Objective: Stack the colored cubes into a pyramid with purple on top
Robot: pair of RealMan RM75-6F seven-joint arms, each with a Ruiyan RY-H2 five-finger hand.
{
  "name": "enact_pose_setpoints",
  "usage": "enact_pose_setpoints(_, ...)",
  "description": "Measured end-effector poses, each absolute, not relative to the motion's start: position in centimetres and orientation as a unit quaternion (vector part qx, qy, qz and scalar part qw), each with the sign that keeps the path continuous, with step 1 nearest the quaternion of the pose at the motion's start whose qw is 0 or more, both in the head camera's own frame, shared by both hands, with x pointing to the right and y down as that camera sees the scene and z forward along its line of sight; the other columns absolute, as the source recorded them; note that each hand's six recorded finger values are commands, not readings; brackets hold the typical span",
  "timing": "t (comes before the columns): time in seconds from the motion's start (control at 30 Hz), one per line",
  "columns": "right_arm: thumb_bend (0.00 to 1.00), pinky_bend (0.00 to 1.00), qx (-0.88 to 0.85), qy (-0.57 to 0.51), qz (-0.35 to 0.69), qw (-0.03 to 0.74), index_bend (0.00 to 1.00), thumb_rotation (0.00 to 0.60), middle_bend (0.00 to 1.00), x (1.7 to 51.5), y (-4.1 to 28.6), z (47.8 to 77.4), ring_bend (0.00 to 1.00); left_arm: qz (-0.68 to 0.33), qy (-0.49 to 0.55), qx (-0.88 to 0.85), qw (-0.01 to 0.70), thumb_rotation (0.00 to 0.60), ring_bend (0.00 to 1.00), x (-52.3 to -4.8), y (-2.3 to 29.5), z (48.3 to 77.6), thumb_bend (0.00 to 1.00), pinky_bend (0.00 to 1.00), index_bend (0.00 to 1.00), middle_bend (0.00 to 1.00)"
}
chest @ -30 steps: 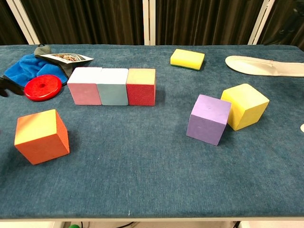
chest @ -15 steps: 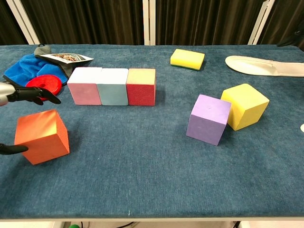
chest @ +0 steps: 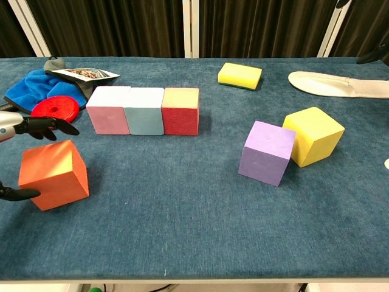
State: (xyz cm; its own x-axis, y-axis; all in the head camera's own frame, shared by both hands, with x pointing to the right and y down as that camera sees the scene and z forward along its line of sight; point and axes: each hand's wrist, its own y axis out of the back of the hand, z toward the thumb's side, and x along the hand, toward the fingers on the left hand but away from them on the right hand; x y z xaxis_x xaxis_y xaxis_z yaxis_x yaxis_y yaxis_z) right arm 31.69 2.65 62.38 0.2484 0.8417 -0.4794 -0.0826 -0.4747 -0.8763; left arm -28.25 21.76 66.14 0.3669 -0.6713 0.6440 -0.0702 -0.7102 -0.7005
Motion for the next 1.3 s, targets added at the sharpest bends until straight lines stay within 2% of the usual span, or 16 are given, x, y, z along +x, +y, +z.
enact_pose_setpoints(0.3, 0.07, 0.00, -0.666, -0.286, 0.543, 0.424, 0.00, 0.600, 0.13, 31.9, 2.8, 62.4, 0.00, -0.511, 0.255, -0.762, 0.305, 0.600, 0.40, -28.7, 21.5, 66.5, 0.17, 0.38, 0.31, 0.35)
enact_pose_setpoints(0.6, 0.07, 0.00, -0.653, -0.313, 0.548, 0.418, 0.00, 0.600, 0.13, 34.4, 4.0, 60.9, 0.00, -0.491, 0.265, -0.762, 0.329, 0.600, 0.41, -29.3, 19.3, 64.9, 0.17, 0.39, 0.33, 0.36)
enact_pose_setpoints(0.7, 0.07, 0.00, -0.644, -0.327, 0.553, 0.416, 0.00, 0.600, 0.13, 36.0, 4.8, 60.1, 0.00, -0.483, 0.264, -0.759, 0.348, 0.600, 0.41, -29.5, 17.5, 64.0, 0.17, 0.39, 0.33, 0.35)
enact_pose_setpoints(0.93, 0.07, 0.00, -0.616, -0.363, 0.565, 0.412, 0.00, 0.600, 0.13, 39.8, 7.0, 57.6, 0.00, -0.450, 0.253, -0.753, 0.407, 0.600, 0.38, -28.8, 11.0, 61.5, 0.18, 0.36, 0.32, 0.34)
enact_pose_setpoints(1.3, 0.07, 0.00, -0.596, -0.393, 0.574, 0.403, 0.00, 0.600, 0.13, 41.5, 8.3, 55.6, 0.00, -0.402, 0.195, -0.782, 0.435, 0.600, 0.37, -25.2, 3.5, 61.2, 0.18, 0.35, 0.31, 0.33)
